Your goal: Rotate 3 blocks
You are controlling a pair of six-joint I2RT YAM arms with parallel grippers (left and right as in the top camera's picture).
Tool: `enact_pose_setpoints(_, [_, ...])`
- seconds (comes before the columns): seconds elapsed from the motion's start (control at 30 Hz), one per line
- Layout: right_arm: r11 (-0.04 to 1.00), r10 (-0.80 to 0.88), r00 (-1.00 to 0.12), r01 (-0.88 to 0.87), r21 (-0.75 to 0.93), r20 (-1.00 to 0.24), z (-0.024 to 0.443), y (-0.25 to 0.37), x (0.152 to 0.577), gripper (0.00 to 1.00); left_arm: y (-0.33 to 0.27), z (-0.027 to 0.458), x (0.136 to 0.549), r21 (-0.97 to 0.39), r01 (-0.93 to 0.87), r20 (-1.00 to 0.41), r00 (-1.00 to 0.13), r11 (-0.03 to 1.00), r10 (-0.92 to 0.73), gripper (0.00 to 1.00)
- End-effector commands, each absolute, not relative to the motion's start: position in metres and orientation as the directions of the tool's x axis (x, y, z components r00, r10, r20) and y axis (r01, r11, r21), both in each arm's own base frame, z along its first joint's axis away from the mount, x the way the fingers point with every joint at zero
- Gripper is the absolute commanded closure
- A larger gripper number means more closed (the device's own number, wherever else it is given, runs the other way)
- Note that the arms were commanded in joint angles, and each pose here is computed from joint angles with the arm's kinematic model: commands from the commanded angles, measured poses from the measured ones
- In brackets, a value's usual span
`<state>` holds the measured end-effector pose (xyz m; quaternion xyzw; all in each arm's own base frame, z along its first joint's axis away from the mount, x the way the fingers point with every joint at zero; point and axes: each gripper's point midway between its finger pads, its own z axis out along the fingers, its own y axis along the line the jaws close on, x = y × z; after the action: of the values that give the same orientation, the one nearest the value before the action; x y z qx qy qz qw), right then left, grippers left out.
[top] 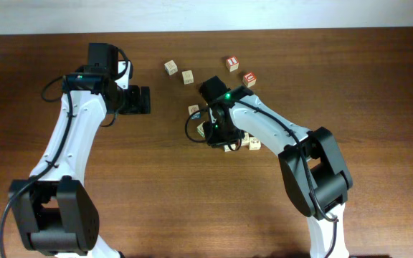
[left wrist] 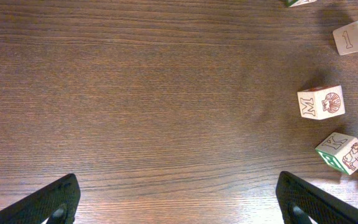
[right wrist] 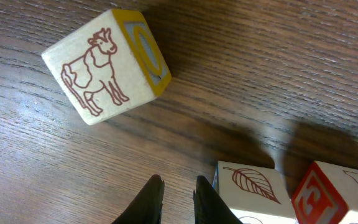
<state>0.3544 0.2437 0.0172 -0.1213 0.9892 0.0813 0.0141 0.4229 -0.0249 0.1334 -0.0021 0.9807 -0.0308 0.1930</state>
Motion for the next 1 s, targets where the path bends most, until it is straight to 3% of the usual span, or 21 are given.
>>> enact_pose_setpoints(0.0, [0.965,-0.208,-0.977,-0.212,0.154,-0.045,0.014,0.235,0.362,0.81,-0.024,0.134,0.426,-0.063,-0.008,-0.38,-0.924,0.998,-0.031,0.01])
enact_pose_setpoints(0.27, [0.966,-0.203,-0.978,-0.209,0.151,-0.054,0.019,0.225,0.371,0.81,-0.024,0.134,0.426,-0.063,-0.008,-0.38,-0.924,0.998,-0.031,0.01])
enact_pose_setpoints(0.47, [0.966,-0.185,-0.972,-0.207,0.157,-0.142,0.09,0.23,0.4,0.8,-0.024,0.134,0.426,-0.063,-0.008,-0.38,-0.924,0.998,-0.031,0.01])
enact_pose_setpoints(0.6, [0.998,0.044,-0.993,0.039,0.044,-0.114,0.058,0.187,0.412,0.8,-0.024,0.134,0.426,-0.063,-0.008,-0.38,-0.924,0.998,-0.031,0.01])
enact_pose_setpoints(0.87, [0.999,0.05,-0.998,0.05,0.002,-0.033,0.012,0.177,0.411,0.81,-0.024,0.134,0.426,-0.063,-0.008,-0.38,-0.924,0.998,-0.031,0.01])
enact_pose_setpoints(0.97, [0.997,0.082,-0.996,0.082,-0.001,-0.028,0.009,0.168,0.414,0.91,-0.024,0.134,0.426,-0.063,-0.008,-0.38,-0.924,0.998,-0.031,0.01])
